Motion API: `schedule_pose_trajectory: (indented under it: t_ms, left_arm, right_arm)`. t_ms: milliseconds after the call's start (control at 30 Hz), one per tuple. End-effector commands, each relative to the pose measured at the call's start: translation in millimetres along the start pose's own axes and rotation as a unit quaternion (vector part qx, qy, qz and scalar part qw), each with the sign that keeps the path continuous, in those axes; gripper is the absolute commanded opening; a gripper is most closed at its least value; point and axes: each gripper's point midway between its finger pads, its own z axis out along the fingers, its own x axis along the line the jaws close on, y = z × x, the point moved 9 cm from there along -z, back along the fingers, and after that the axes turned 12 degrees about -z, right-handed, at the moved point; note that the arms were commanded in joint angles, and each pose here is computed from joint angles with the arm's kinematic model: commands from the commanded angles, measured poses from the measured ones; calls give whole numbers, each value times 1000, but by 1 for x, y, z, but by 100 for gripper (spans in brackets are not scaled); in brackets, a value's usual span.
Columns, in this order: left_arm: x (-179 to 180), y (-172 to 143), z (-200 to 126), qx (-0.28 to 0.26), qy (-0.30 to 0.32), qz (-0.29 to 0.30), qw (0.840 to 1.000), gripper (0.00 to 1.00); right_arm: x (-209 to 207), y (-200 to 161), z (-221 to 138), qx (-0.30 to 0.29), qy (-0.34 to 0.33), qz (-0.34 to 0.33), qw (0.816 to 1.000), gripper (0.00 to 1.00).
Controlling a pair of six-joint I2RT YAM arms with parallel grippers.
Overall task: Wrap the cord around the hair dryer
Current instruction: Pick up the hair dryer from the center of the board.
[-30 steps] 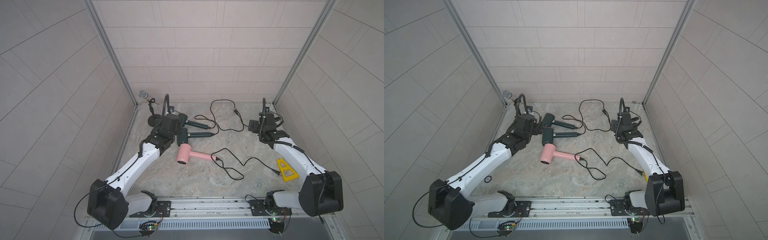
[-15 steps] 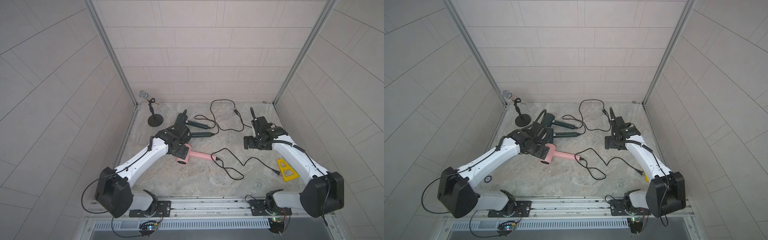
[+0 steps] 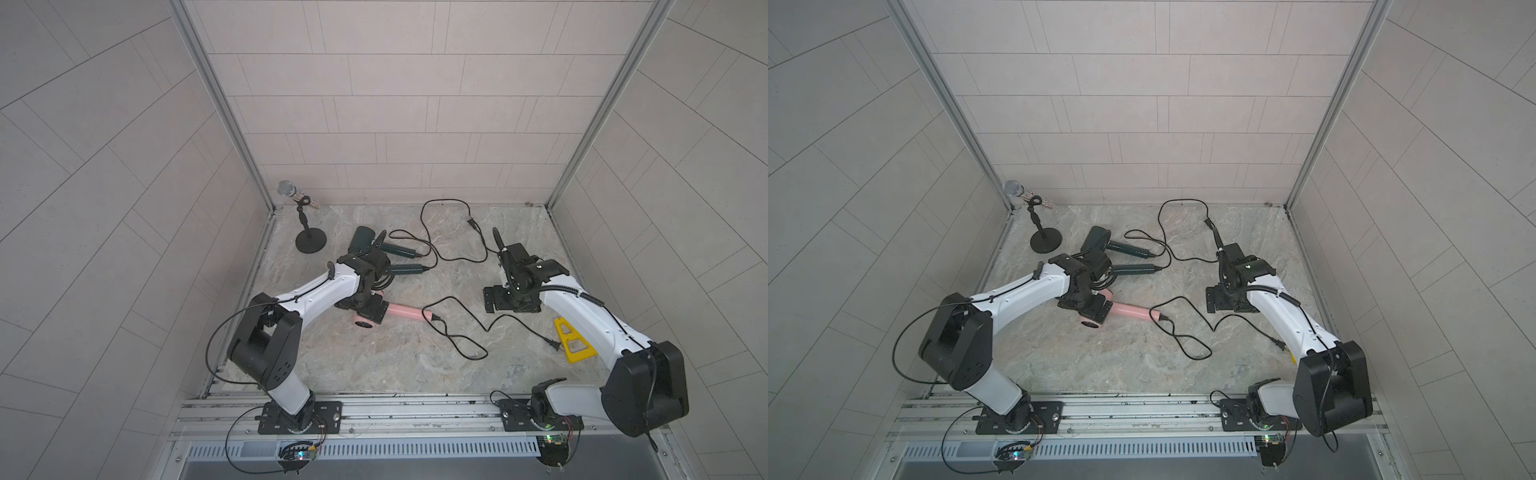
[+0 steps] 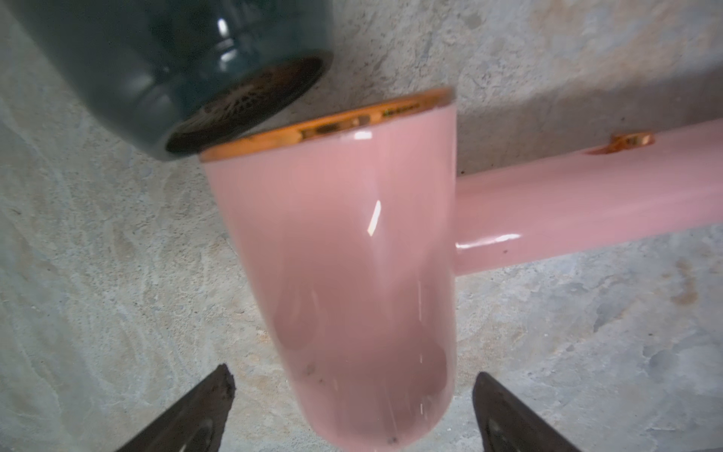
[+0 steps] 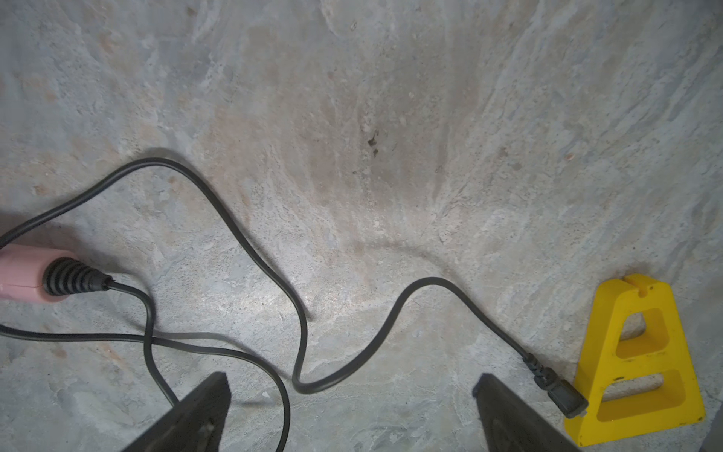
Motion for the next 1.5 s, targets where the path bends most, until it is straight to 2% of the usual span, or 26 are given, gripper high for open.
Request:
schedule_pose_trajectory:
  t_ms: [0,300,633,733,800,933,1067,1200,1233,1333,1467]
  left_arm:
    - [-5,6,5,0,-5,-1,1000,100]
    - [-6,12,28,19,20,-1,1000,98]
    - [-5,13,45,29,36,-11,999,81]
    - [-5,13,51,33,38,-11,999,70]
    - [-5,13,49,35,43,-10,998,60]
    - [0,13,17,26,58,7,998,45]
    - [23,15,-30,-1,98,27,995,29]
    - [70,22,-73,-32,126,-12,991,4]
    - [76,23,-83,-45,123,-22,991,0]
    - [82,22,-111,-86,114,-22,989,0]
    - [85,17,-134,-107,113,-9,988,0]
  right_arm:
    - [5,-4,-2,-5,10,-20,1000,99]
    - [5,-7,-13,-49,1,-36,998,99]
    - [11,-8,-17,-69,2,-56,996,99]
    - [14,-8,-16,-69,4,-61,996,99]
    - [17,-9,-16,-68,5,-69,995,99]
    - [25,-8,-17,-78,28,-87,993,97]
    - [40,3,-24,-117,70,-122,983,93]
    - [50,13,-28,-182,98,-161,965,91]
    - [52,14,-28,-194,106,-169,960,91]
    - [64,19,-32,-229,153,-203,940,89]
    - [86,22,-40,-295,185,-262,900,88]
